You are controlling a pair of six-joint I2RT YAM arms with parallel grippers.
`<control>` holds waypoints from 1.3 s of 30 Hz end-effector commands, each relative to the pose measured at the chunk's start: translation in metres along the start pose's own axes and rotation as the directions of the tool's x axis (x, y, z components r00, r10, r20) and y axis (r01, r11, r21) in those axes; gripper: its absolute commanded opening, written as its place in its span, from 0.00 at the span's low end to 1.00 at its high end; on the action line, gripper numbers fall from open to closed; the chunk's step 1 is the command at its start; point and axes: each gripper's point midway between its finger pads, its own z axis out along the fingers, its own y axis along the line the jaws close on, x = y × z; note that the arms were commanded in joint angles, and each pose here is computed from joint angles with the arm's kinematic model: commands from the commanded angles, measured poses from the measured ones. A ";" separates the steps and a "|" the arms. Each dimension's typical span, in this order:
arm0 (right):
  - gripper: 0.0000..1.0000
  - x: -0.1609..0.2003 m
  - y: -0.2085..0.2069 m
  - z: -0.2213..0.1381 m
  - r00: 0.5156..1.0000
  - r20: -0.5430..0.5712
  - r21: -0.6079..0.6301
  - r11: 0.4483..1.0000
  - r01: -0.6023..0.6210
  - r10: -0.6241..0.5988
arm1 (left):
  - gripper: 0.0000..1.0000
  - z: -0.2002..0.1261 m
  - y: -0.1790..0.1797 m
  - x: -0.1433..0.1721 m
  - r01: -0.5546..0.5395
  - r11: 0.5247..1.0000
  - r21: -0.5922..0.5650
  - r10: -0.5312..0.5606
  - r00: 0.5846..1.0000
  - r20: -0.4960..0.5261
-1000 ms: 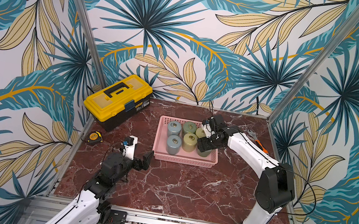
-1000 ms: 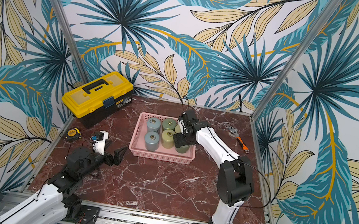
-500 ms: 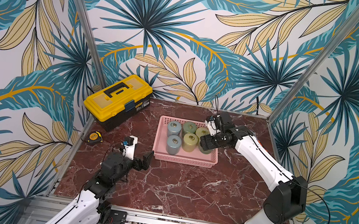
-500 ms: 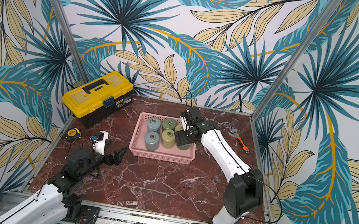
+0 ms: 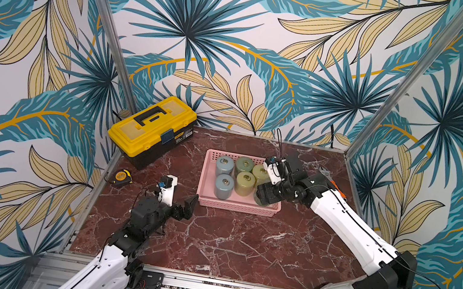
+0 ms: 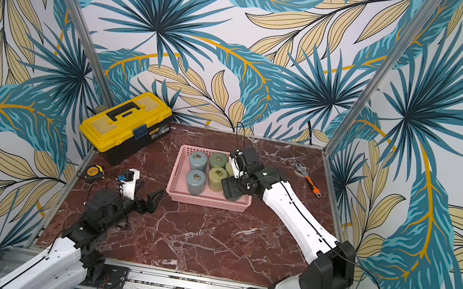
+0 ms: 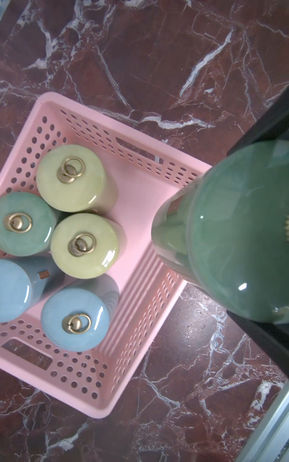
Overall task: Take the tea canister out of the basket
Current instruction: Pick up the tea canister from the basket, then place the tea canister at the center of the board.
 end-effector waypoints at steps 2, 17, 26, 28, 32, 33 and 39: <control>0.58 0.009 0.009 -0.014 0.999 0.041 -0.001 1.000 -0.019 0.019 | 1.00 -0.001 0.007 0.004 0.018 0.999 -0.032 -0.018 1.000 -0.009; 0.57 0.064 0.066 -0.023 1.000 0.004 -0.074 0.997 0.025 -0.025 | 1.00 -0.001 0.009 0.005 0.027 0.999 -0.045 -0.028 1.000 -0.011; 0.57 0.086 0.110 -0.021 0.997 -0.011 -0.089 0.993 0.080 -0.082 | 1.00 -0.001 0.010 0.005 0.028 0.998 -0.051 -0.029 1.000 -0.010; 0.57 0.090 0.120 -0.021 0.996 -0.010 -0.093 0.992 0.091 -0.092 | 1.00 -0.001 0.011 0.005 0.028 0.998 -0.054 -0.028 1.000 -0.010; 0.57 0.101 0.136 -0.018 0.995 -0.015 -0.106 0.989 0.098 -0.101 | 1.00 -0.001 0.011 0.005 0.026 0.998 -0.054 -0.027 1.000 -0.011; 0.57 0.104 0.140 -0.017 0.994 -0.017 -0.109 0.989 0.103 -0.105 | 1.00 -0.001 0.011 0.005 0.028 0.998 -0.053 -0.028 1.000 -0.011; 0.57 0.120 0.159 -0.014 0.992 -0.019 -0.135 0.983 0.124 -0.128 | 1.00 -0.001 0.011 0.005 0.025 0.998 -0.056 -0.026 1.000 -0.011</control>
